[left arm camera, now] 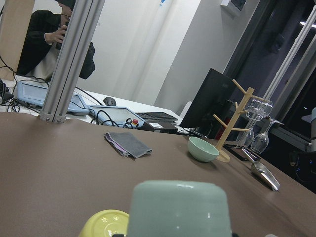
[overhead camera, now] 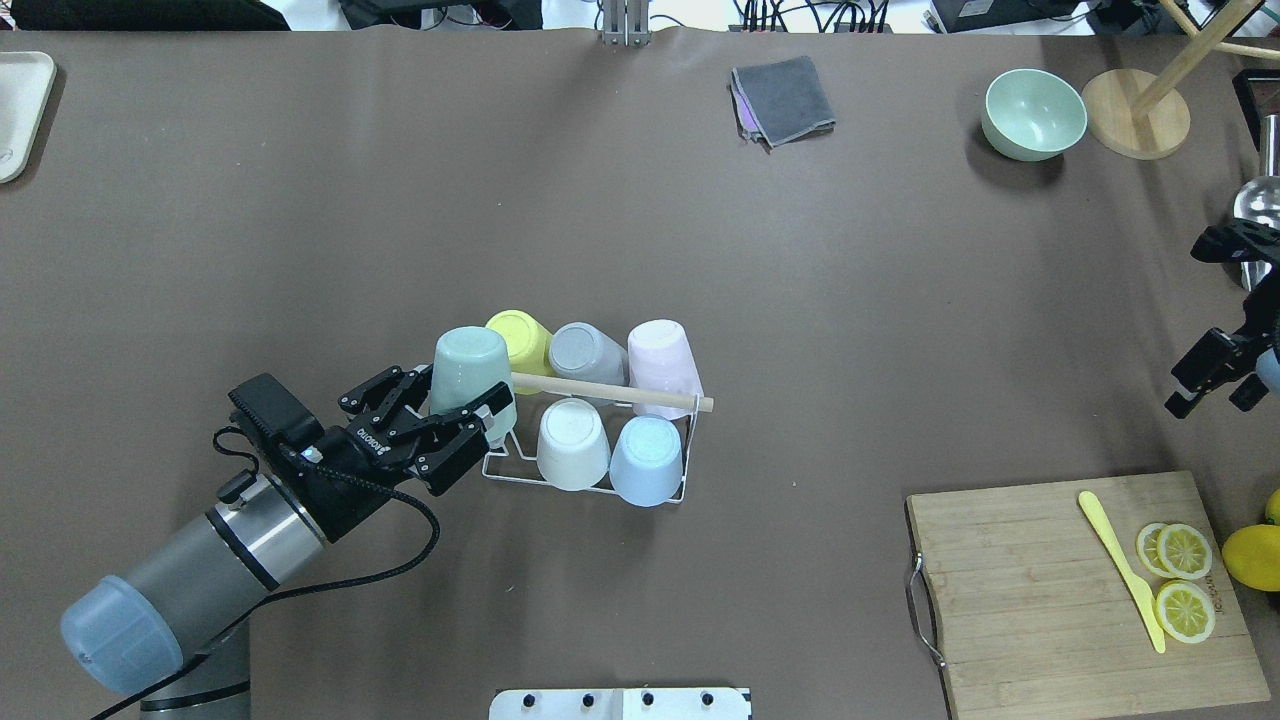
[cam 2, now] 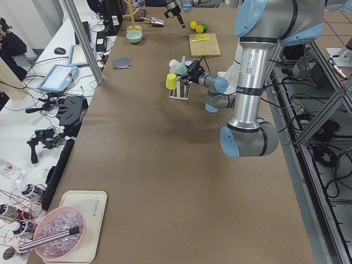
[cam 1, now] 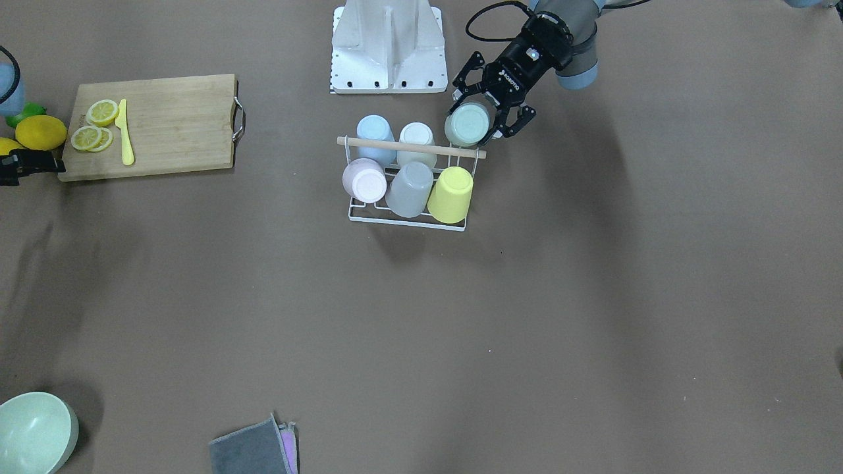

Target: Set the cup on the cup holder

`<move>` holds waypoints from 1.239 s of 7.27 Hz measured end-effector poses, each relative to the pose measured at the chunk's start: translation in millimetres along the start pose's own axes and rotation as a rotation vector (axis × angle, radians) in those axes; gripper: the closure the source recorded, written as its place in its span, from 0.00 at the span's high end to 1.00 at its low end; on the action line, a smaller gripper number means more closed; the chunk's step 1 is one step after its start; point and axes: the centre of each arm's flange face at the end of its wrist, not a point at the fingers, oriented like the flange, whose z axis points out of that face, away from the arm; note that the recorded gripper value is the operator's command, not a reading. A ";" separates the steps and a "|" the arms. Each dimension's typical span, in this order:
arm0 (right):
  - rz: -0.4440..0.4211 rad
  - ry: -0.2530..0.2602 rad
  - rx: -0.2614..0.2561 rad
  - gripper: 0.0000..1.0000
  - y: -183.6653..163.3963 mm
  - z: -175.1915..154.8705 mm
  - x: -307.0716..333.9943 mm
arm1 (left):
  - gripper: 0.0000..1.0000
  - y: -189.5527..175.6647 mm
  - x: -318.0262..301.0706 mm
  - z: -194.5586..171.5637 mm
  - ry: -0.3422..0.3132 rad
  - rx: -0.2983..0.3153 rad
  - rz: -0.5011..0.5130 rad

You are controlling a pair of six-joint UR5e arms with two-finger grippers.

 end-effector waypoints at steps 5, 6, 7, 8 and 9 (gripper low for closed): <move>0.124 0.102 0.268 0.99 32.3 -20.8 49.9 | 0.94 -3.1 -6.0 1.4 -0.014 0.005 0.008; 0.167 0.106 0.314 0.99 36.5 -27.3 57.5 | 0.94 -18.7 -12.1 2.2 -0.021 0.030 0.010; 0.213 0.128 0.356 0.99 40.2 -37.1 68.4 | 0.94 -34.7 -21.5 4.8 -0.035 0.051 0.022; 0.255 0.159 0.393 0.99 44.4 -49.1 81.9 | 0.94 -52.5 -38.5 10.0 -0.067 0.054 0.054; 0.296 0.184 0.422 0.99 48.7 -60.8 96.1 | 0.94 -73.5 -62.8 16.6 -0.112 0.039 0.098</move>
